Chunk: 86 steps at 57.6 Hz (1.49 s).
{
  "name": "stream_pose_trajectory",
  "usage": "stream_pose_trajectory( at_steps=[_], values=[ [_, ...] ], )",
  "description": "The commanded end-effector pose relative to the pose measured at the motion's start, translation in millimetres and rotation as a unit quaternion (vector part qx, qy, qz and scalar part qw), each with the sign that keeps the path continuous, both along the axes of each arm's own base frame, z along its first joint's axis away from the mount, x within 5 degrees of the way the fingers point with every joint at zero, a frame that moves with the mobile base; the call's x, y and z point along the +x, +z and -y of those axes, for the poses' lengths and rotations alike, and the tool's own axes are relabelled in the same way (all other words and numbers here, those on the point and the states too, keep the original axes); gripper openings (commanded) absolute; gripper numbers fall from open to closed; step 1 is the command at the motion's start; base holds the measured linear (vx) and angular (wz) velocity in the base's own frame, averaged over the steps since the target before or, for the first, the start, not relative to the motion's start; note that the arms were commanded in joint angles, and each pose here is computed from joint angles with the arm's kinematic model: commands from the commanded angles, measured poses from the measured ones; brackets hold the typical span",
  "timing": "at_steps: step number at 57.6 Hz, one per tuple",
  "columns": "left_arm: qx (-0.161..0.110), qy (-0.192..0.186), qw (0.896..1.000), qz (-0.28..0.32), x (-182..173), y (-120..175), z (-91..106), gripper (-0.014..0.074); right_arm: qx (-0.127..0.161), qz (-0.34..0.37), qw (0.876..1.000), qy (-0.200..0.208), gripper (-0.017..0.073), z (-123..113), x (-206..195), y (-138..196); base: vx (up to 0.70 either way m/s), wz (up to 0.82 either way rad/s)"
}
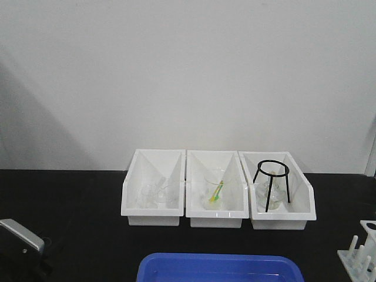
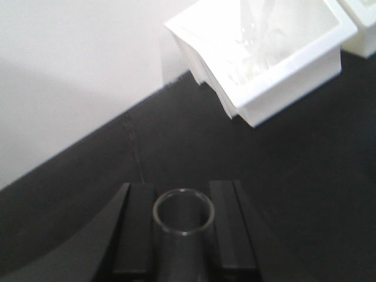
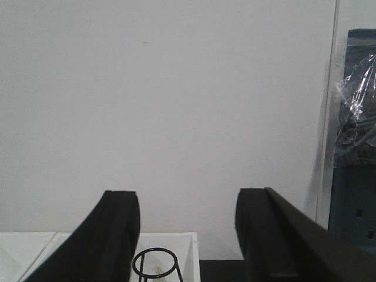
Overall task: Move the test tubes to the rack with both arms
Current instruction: 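Close the left gripper on the glass tube and lift it out, then bring the tube to the right gripper and close the right gripper on it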
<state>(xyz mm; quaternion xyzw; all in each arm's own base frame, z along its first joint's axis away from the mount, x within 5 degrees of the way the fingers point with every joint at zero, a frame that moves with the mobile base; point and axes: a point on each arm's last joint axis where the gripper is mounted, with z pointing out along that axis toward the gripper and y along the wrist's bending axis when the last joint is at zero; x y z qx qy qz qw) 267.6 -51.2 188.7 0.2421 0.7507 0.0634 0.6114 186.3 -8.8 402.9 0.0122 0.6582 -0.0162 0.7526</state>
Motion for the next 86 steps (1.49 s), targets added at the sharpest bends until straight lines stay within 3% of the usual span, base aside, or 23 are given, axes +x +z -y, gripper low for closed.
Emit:
stream_pose_trajectory(
  at_steps=[1, 19, 30, 37, 47, 54, 63, 71, 78, 86],
  values=[
    [-0.029, 0.0, 0.994, 0.104, -2, 42, 1.1, -0.002, -0.011, 0.059, 0.998, 0.006, 0.042, -2, -4, 18, 0.0, 0.0],
    [-0.053, 0.002, 0.977, 0.208, -13, 153, -1.6, -0.002, -0.01, 0.055, 0.998, 0.006, 0.042, -2, -4, 18, 0.0, 0.0],
    [-0.104, 0.011, 0.983, 0.15, -8, 207, -0.7, -0.002, -0.011, 0.009, 1.0, 0.001, 0.042, -1, 1, 8, 0.0, 0.0],
    [-0.123, 0.0, 0.984, 0.132, -7, 229, 7.9, -0.002, -0.032, -0.037, 0.999, 0.01, 0.042, -5, 14, -5, 0.0, 0.0],
    [-0.134, -0.059, 0.98, 0.133, -16, 239, 38.3, -0.002, -0.045, -0.071, 0.992, 0.097, 0.042, -42, 35, -22, 0.0, 0.0],
    [-0.145, -0.105, 0.977, 0.113, -24, 235, 63.5, -0.002, -0.054, -0.089, 0.979, 0.177, 0.042, -82, 43, -35, 0.0, 0.0],
    [-0.183, -0.143, 0.969, 0.086, -28, 229, 88.9, -0.002, -0.062, -0.085, 0.95, 0.295, 0.042, -143, 37, -49, 0.0, 0.0],
    [-0.222, -0.169, 0.958, 0.066, -34, 227, 105.6, -0.002, -0.061, -0.072, 0.923, 0.374, 0.042, -187, 26, -60, 0.0, 0.0],
    [-0.24, -0.192, 0.95, 0.058, -42, 228, 117.2, -0.002, -0.05, -0.063, 0.91, 0.406, 0.042, -207, 20, -66, 0.0, 0.0],
    [-0.245, -0.217, 0.944, 0.05, -52, 228, 128.8, -0.002, -0.028, -0.062, 0.908, 0.414, 0.042, -211, 20, -67, 0.0, 0.0]
  ],
)
